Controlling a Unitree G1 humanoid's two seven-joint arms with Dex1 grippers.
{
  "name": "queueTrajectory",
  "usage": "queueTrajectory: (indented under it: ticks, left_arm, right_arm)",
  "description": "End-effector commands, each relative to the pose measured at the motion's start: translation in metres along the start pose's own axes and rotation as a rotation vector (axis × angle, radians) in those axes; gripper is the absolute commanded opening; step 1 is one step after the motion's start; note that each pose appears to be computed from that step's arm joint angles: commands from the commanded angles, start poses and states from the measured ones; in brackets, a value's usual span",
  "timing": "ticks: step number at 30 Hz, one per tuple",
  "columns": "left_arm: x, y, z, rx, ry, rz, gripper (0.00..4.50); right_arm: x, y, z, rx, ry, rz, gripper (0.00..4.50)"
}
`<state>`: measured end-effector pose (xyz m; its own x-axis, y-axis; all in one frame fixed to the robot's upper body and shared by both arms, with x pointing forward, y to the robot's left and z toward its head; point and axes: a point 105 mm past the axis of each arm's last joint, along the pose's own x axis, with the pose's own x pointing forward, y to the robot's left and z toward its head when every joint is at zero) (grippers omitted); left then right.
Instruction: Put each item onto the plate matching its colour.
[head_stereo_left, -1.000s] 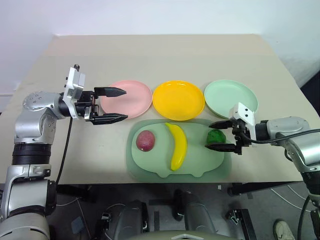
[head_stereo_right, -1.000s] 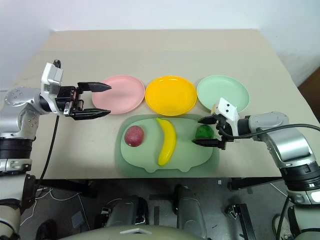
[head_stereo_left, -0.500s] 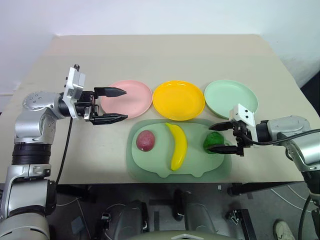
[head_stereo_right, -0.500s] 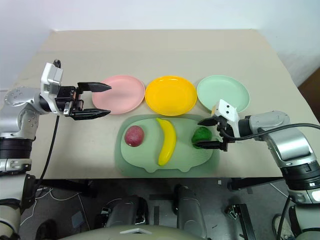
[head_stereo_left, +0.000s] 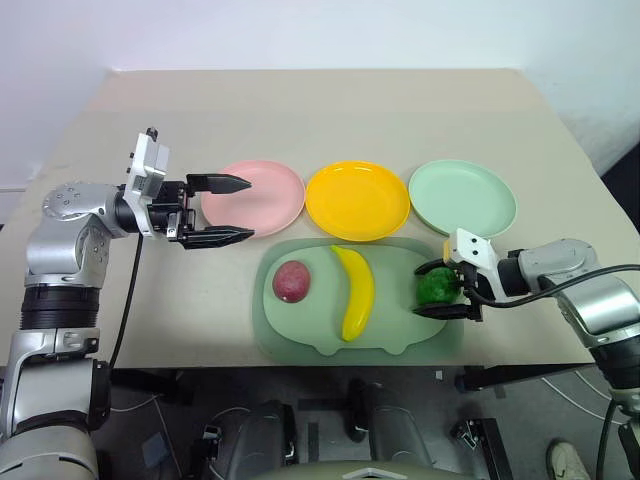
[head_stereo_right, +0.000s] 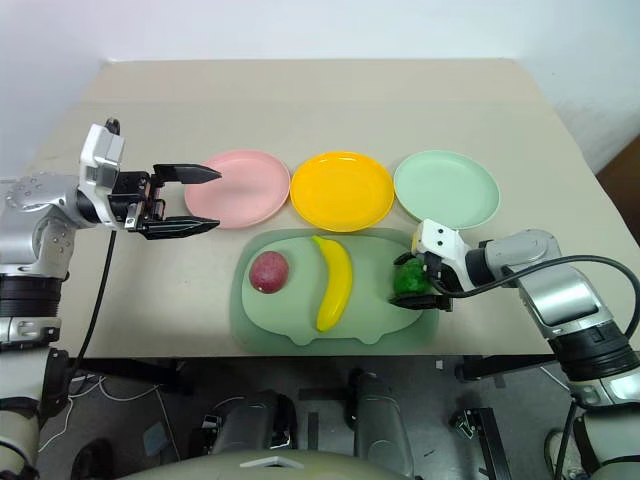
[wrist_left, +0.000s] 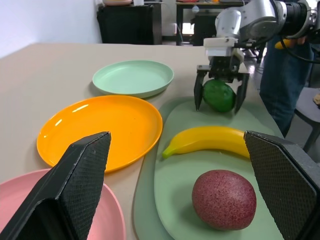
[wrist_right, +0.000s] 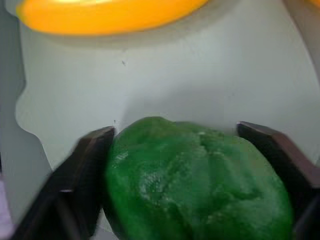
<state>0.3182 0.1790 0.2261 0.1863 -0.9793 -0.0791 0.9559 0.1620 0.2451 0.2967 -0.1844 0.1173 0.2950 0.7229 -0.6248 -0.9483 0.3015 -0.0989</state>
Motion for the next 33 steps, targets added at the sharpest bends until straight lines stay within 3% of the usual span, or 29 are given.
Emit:
queueTrajectory:
  ticks: [1,8,9,11,18,22,25,28,33]
  left_arm:
    - [-0.004,0.000,0.016,0.059,-0.010,0.008,4.50]
    - [-0.003,0.000,0.013,0.053,-0.009,0.009,4.50]
    - [-0.003,0.000,0.013,0.053,-0.009,0.010,4.50]
    - [-0.003,0.000,0.013,0.053,-0.011,0.010,4.50]
    - [-0.003,0.001,0.013,0.053,-0.011,0.011,4.50]
    - [-0.004,0.001,0.014,0.053,-0.010,0.013,4.50]
    - [-0.004,0.001,0.014,0.054,-0.009,0.015,4.50]
    - [-0.005,0.002,0.014,0.055,-0.004,0.020,4.50]
    - [-0.006,0.002,0.014,0.056,-0.003,0.022,4.50]
  right_arm:
    - [-0.006,-0.006,0.014,-0.007,-0.050,-0.019,3.38]
    - [-0.009,-0.015,0.031,0.029,-0.128,-0.059,3.38]
    - [-0.013,-0.022,0.042,0.052,-0.188,-0.090,3.38]
    - [-0.024,-0.065,0.058,0.035,-0.264,-0.331,3.38]
    - [-0.044,-0.135,0.060,0.312,-0.385,-0.661,3.38]
    - [-0.050,-0.155,0.049,0.372,-0.369,-0.802,3.38]
    - [-0.047,-0.158,0.047,0.409,-0.381,-0.792,3.38]
    - [-0.046,-0.159,0.047,0.400,-0.369,-0.783,4.33]
    - [-0.048,-0.163,0.047,0.379,-0.342,-0.826,4.46]
